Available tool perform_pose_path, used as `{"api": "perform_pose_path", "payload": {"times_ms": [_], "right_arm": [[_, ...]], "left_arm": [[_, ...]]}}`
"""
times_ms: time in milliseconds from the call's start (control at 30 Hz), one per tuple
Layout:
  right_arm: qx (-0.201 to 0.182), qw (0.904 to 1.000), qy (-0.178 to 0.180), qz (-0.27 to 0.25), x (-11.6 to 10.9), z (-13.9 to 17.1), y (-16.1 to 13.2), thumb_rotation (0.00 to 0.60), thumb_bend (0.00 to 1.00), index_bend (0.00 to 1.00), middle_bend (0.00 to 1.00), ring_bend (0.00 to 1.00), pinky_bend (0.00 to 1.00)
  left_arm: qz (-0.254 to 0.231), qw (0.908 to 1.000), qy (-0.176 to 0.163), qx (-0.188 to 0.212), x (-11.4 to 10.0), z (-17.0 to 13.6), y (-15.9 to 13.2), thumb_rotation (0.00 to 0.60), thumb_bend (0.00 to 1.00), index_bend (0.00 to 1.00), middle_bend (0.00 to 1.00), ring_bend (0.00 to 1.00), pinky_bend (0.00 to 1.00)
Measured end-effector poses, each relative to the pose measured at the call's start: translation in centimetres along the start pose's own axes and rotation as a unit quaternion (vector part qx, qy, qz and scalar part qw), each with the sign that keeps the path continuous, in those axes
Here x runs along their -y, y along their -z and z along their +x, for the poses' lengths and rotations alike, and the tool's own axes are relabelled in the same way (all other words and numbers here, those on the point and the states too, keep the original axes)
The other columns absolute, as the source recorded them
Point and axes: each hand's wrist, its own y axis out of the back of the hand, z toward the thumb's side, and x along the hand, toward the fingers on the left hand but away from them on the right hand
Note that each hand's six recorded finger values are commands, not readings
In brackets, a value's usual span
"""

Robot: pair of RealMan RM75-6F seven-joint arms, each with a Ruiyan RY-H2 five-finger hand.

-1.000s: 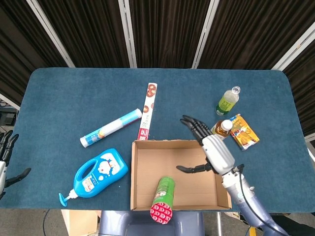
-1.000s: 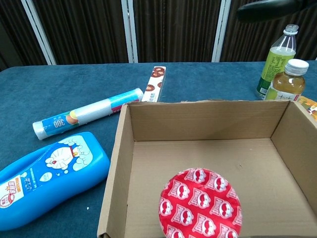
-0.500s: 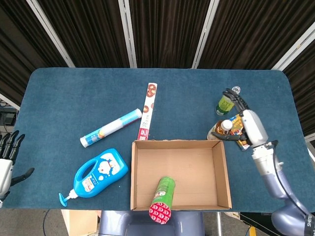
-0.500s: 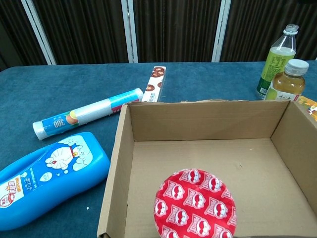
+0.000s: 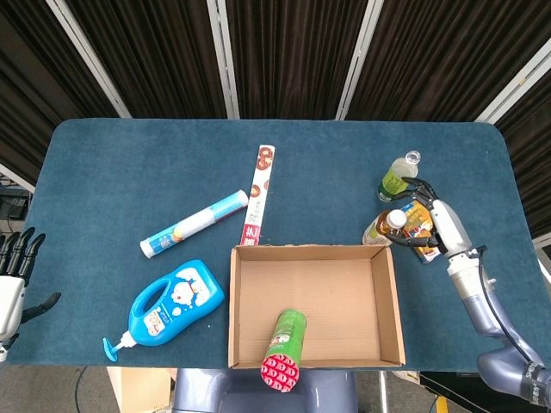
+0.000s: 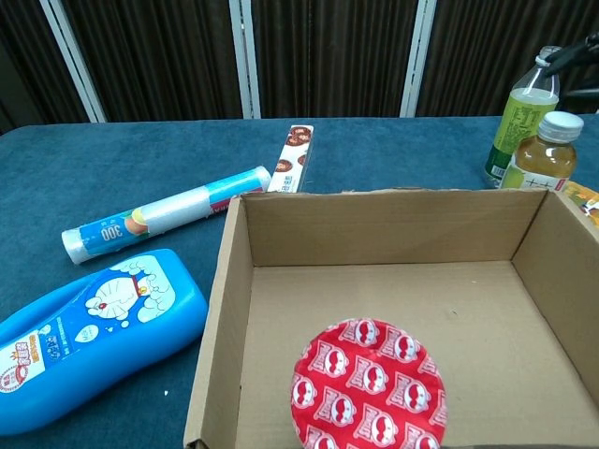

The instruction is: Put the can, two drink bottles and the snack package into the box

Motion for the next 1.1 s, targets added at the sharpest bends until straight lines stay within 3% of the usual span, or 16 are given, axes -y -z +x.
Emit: {"api": "perform_pose_path", "payload": {"times_ms": [333,567,833,1100], "right_arm": [[0.015,0.9995,-0.026,0.005,2.3,-1.0,2.0,0.6,0.0,0.37,0.14,0.05,0.17],[0.015,0.9991,-0.039,0.001,3.3,-2.3,2.4,0.6,0.0,0.27,0.12,0.04,0.17],[0.027,0.9985,-0.047,-0.007,3.9,-3.1,3.6,0.6,0.02,0.27,0.12,0.06,0.17],[0.042,0.9976,-0.041,-0.036,4.3,-3.1,5.5,0.6,0.06,0.31,0.16,0.1,0.27]], "left_arm": [[0.003,1.0,-0.004,-0.003,-0.1,-0.1,0.1,0.6,0.09,0.0,0.0,0.0,0.05],[0.008,0.9999,-0.008,-0.006,-0.2,-0.1,-0.1,0.6,0.09,0.0,0.0,0.0,0.05],[0.012,0.9999,-0.003,-0.01,0.2,0.1,-0.1,0.6,0.09,0.0,0.0,0.0,0.05],[0.015,0.9998,0.003,-0.013,0.6,0.5,0.0,0.6,0.09,0.0,0.0,0.0,0.05]]}}
